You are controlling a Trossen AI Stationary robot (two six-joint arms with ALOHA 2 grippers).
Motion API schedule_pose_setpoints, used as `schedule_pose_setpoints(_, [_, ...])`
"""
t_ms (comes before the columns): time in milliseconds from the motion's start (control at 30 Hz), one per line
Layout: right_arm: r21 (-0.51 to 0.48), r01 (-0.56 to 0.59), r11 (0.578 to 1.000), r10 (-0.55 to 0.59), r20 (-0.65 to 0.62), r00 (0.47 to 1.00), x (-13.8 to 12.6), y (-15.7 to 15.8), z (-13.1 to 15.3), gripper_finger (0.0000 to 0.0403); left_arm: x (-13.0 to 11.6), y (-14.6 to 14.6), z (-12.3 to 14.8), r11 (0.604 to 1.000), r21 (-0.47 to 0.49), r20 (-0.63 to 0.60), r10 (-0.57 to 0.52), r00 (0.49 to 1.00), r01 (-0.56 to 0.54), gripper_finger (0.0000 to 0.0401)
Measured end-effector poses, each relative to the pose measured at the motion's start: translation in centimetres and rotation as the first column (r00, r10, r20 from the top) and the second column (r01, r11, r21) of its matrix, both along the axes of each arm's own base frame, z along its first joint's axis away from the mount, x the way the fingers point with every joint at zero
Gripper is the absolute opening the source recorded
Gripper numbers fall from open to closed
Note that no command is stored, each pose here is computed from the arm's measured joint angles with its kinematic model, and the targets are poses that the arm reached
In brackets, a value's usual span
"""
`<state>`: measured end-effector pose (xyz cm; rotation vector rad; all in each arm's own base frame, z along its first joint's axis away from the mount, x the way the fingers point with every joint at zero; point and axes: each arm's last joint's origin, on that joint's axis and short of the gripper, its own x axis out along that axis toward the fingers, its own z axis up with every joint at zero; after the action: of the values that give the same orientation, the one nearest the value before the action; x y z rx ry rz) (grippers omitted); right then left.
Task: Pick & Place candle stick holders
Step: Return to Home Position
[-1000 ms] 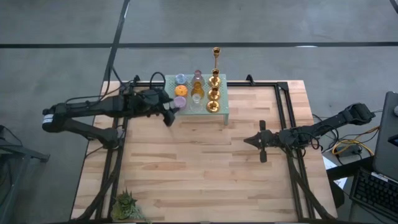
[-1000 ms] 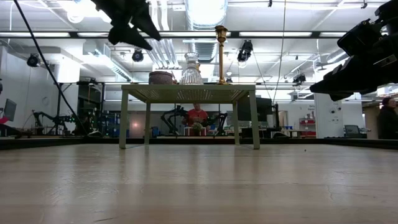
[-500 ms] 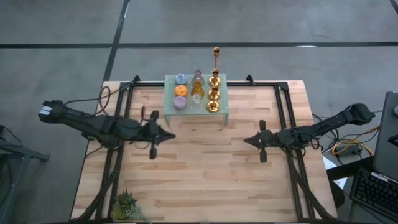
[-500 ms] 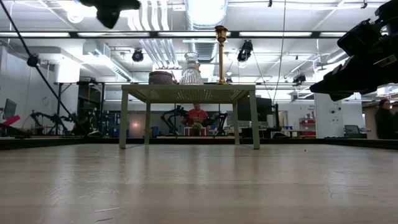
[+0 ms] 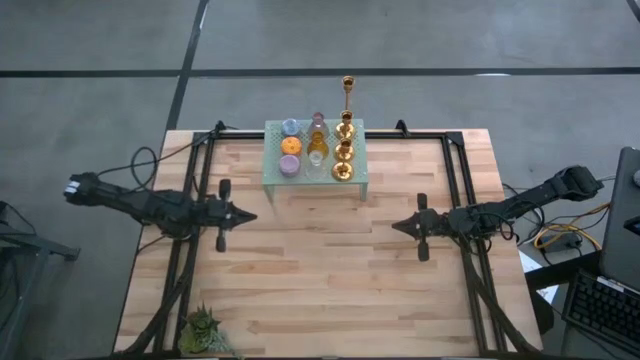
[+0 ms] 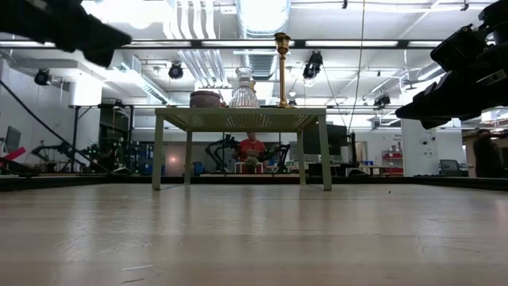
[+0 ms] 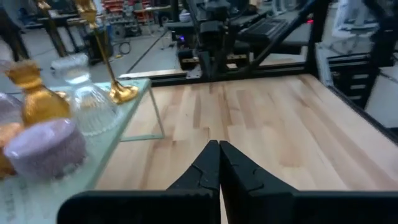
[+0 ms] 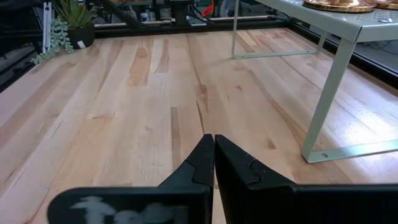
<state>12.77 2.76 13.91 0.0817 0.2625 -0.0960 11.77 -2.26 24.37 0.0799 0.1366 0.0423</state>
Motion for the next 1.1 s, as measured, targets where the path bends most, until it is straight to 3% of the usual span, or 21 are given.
schedule_pose_setpoints(267, [0.0, 0.0, 1.0, 0.0, 0.0, 1.0, 0.0, 0.0, 0.0, 0.0008, -2.9, 0.8, -2.4, 0.998, -0.063, -0.015, -0.031, 0.999, 0.03, 0.0002])
schedule_pose_setpoints(467, [0.0, 0.0, 1.0, 0.0, 0.001, 1.0, 0.0, 0.0, 0.0, 0.0008, -4.5, 1.2, -2.0, 0.996, -0.085, 0.127, -0.029, 0.991, 0.04, 0.0005])
schedule_pose_setpoints(567, [-0.001, -0.001, 1.0, 0.001, -0.002, 1.0, 0.0, 0.0, 0.0, 0.0008, -4.5, 1.6, -2.1, 0.989, -0.116, 0.122, 0.101, 0.987, -0.087, 0.0004])
schedule_pose_setpoints(667, [-0.002, 0.0, 1.0, 0.0, -0.007, 1.0, 0.0, 0.0, -0.1, 0.0008, -4.3, 1.9, -2.2, 0.955, -0.185, 0.115, 0.256, 0.96, -0.233, 0.0007])
schedule_pose_setpoints(1100, [-0.007, 0.001, 1.0, -0.001, -0.021, 1.0, 0.0, 0.0, -0.2, 0.0008, -4.2, 2.0, -3.6, 0.941, -0.163, -0.018, 0.299, 0.954, -0.298, 0.0016])
